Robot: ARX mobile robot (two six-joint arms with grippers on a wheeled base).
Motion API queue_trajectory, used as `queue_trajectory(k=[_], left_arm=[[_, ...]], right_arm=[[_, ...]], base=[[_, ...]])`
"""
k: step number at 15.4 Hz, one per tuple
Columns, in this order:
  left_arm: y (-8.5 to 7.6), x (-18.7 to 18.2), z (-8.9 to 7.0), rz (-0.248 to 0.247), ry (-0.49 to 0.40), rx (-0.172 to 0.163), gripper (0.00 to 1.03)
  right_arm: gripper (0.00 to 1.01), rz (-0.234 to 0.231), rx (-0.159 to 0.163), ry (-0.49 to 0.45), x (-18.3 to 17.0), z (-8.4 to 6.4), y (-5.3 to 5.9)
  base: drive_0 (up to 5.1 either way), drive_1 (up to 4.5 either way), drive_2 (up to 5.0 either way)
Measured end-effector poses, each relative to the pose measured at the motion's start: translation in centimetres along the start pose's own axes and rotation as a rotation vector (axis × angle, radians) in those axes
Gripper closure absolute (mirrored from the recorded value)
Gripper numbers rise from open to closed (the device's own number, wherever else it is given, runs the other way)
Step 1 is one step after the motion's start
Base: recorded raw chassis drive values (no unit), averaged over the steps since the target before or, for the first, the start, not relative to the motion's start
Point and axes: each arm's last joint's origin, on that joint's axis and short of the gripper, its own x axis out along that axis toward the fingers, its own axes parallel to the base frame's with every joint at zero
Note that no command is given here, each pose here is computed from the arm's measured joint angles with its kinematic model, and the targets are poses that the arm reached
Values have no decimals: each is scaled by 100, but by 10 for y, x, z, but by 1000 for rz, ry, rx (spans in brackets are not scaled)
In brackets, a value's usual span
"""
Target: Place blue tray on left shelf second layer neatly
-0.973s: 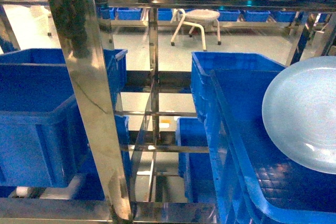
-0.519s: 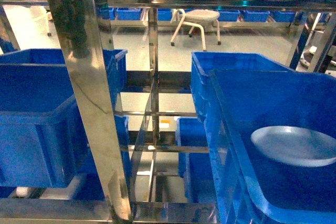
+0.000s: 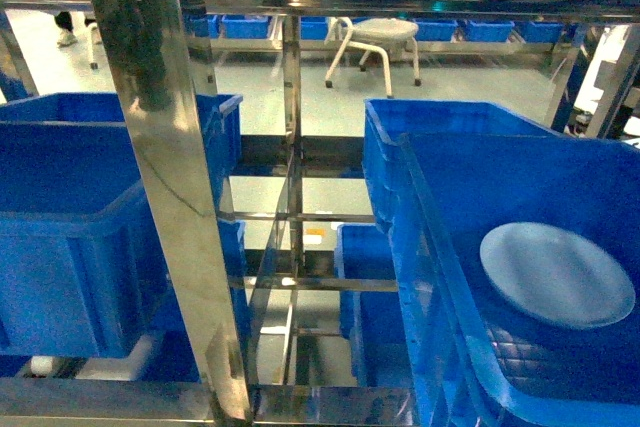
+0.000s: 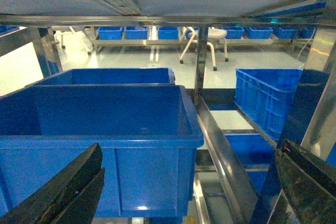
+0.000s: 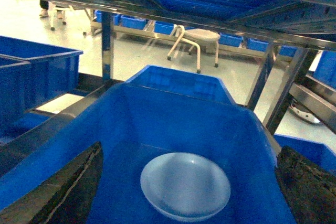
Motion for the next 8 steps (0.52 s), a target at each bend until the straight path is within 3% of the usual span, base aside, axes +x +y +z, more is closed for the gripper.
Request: queue_trajectory(k=[5,7,8], left_arm=[[0,0,0,0,0,0,5],[0,0,0,0,0,0,5],[0,0,0,0,0,0,5]], right_arm=[[3,24,26,-4,-60,22,39],[3,29,26,-9,-79,22,43],[3,10,26,-10,-85,21,41]], base=[[0,0,0],[0,0,0],[0,0,0]])
